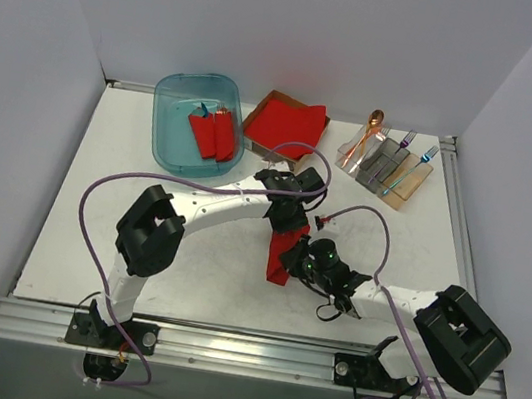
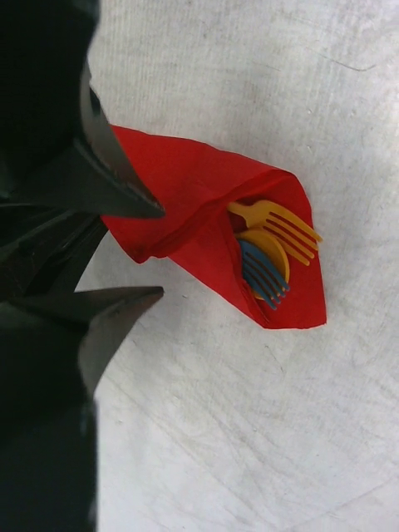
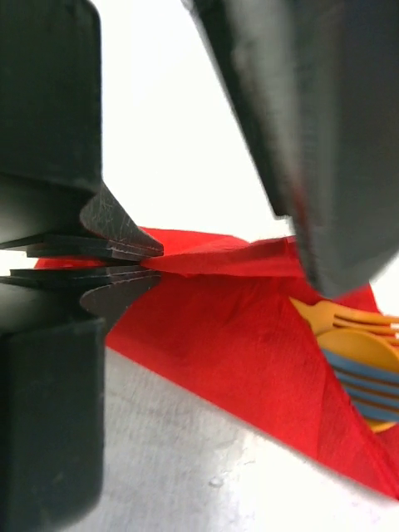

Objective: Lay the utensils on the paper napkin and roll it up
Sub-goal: Roll the napkin at the center of the board, then adjust the napkin at the center of the board.

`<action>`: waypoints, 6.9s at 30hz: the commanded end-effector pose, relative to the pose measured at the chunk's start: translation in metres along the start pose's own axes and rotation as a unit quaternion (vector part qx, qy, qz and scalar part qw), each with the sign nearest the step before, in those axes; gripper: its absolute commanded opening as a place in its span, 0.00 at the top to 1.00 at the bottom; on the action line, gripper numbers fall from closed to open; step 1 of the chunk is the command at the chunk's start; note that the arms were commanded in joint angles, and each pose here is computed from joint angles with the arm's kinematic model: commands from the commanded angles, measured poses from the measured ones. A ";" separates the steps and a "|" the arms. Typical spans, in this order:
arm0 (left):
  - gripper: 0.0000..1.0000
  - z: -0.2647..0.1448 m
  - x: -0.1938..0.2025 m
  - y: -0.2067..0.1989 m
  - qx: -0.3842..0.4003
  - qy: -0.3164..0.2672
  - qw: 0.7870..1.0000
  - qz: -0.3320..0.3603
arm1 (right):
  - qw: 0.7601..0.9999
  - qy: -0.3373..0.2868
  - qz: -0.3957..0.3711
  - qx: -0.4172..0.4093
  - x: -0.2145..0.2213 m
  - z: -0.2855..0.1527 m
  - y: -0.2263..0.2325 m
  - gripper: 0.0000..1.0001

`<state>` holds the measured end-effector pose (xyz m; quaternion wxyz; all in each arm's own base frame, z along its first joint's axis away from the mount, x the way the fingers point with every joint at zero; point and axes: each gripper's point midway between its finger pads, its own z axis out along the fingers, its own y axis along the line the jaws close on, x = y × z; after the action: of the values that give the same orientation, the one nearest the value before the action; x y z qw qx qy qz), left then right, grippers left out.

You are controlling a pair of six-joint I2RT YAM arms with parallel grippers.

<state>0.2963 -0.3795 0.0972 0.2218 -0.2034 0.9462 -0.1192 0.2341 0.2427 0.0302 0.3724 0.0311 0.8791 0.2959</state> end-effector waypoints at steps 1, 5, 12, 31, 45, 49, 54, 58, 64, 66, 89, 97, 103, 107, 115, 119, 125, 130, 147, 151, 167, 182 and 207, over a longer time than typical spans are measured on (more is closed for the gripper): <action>0.50 -0.018 -0.012 -0.022 0.053 -0.021 0.998 0.012 | 1.000 -0.022 0.007 0.005 -0.008 0.000 -0.002 0.97; 0.35 -0.032 -0.026 -0.025 0.067 -0.049 0.996 0.024 | 1.000 -0.025 0.009 0.008 -0.009 -0.001 -0.005 0.99; 0.26 -0.056 -0.051 -0.013 0.073 -0.113 0.990 0.045 | 1.000 -0.028 0.011 0.010 -0.009 -0.002 -0.006 0.99; 0.62 -0.022 -0.011 0.035 0.160 -0.138 0.961 0.180 | 0.999 -0.032 0.023 0.002 -0.008 -0.003 -0.008 0.99; 0.57 0.003 0.016 0.022 0.196 -0.096 0.948 0.231 | 0.999 -0.037 0.032 -0.006 -0.011 -0.005 -0.008 0.98; 0.57 0.007 0.017 0.029 0.185 -0.095 0.951 0.227 | 0.999 -0.035 0.035 -0.008 -0.010 -0.004 -0.009 0.98; 0.60 0.007 0.021 0.030 0.202 -0.097 0.947 0.228 | 0.999 -0.033 0.040 -0.010 -0.009 -0.003 -0.011 0.97; 0.61 0.013 0.030 0.028 0.202 -0.089 0.945 0.243 | 0.998 -0.036 0.044 -0.012 -0.010 -0.003 -0.012 0.95; 0.61 0.022 0.036 0.032 0.191 -0.086 0.945 0.250 | 0.998 -0.043 0.049 -0.013 -0.014 -0.005 -0.013 0.88; 0.61 0.023 0.038 0.033 0.190 -0.085 0.945 0.253 | 0.998 -0.046 0.050 -0.015 -0.015 -0.006 -0.013 0.85; 0.62 0.020 0.043 0.030 0.190 -0.091 0.939 0.271 | 0.997 -0.068 0.039 0.002 -0.064 -0.005 -0.017 0.56; 0.62 0.018 0.042 0.029 0.190 -0.096 0.938 0.273 | 0.997 -0.066 0.038 0.004 -0.071 0.001 -0.017 0.62; 0.63 0.013 0.042 0.028 0.192 -0.101 0.936 0.276 | 0.997 -0.067 0.040 0.011 -0.073 0.002 -0.021 0.78; 0.62 0.007 0.040 0.030 0.192 -0.107 0.935 0.278 | 0.997 -0.069 0.041 0.011 -0.074 0.001 -0.021 0.99; 0.34 -0.022 0.038 0.042 0.211 -0.137 0.922 0.293 | 0.996 -0.071 0.046 0.011 -0.074 0.001 -0.022 1.00; 0.17 -0.033 0.046 0.042 0.215 -0.153 0.909 0.322 | 0.996 -0.073 0.046 0.010 -0.076 0.001 -0.020 1.00; 0.10 -0.041 0.065 0.026 0.220 -0.165 0.887 0.371 | 0.996 -0.072 0.046 0.011 -0.076 0.001 -0.020 1.00; 0.11 -0.021 0.065 0.030 0.159 -0.161 0.894 0.388 | 0.996 -0.076 0.045 0.010 -0.080 -0.001 -0.018 1.00; 0.26 0.010 0.051 0.044 0.063 -0.158 0.913 0.371 | 0.996 -0.081 0.047 0.007 -0.082 -0.005 -0.016 1.00; 0.27 0.020 0.055 0.049 0.058 -0.144 0.918 0.365 | 0.996 -0.080 0.047 0.009 -0.081 -0.005 -0.016 1.00; 0.25 0.021 0.058 0.054 0.053 -0.140 0.920 0.362 | 0.995 -0.080 0.053 0.020 -0.079 -0.016 -0.021 1.00; 0.13 -0.009 0.049 0.023 0.098 -0.162 0.910 0.369 | 0.995 -0.078 0.052 0.020 -0.076 -0.012 -0.020 1.00; 0.08 0.002 0.066 0.016 0.118 -0.151 0.899 0.394 | 0.995 -0.082 0.052 0.019 -0.083 -0.011 -0.014 1.00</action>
<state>0.2373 -0.3728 0.0635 0.4118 0.1923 0.8877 -0.0737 0.2741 0.1857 0.0499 0.4007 0.1103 0.8727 0.2562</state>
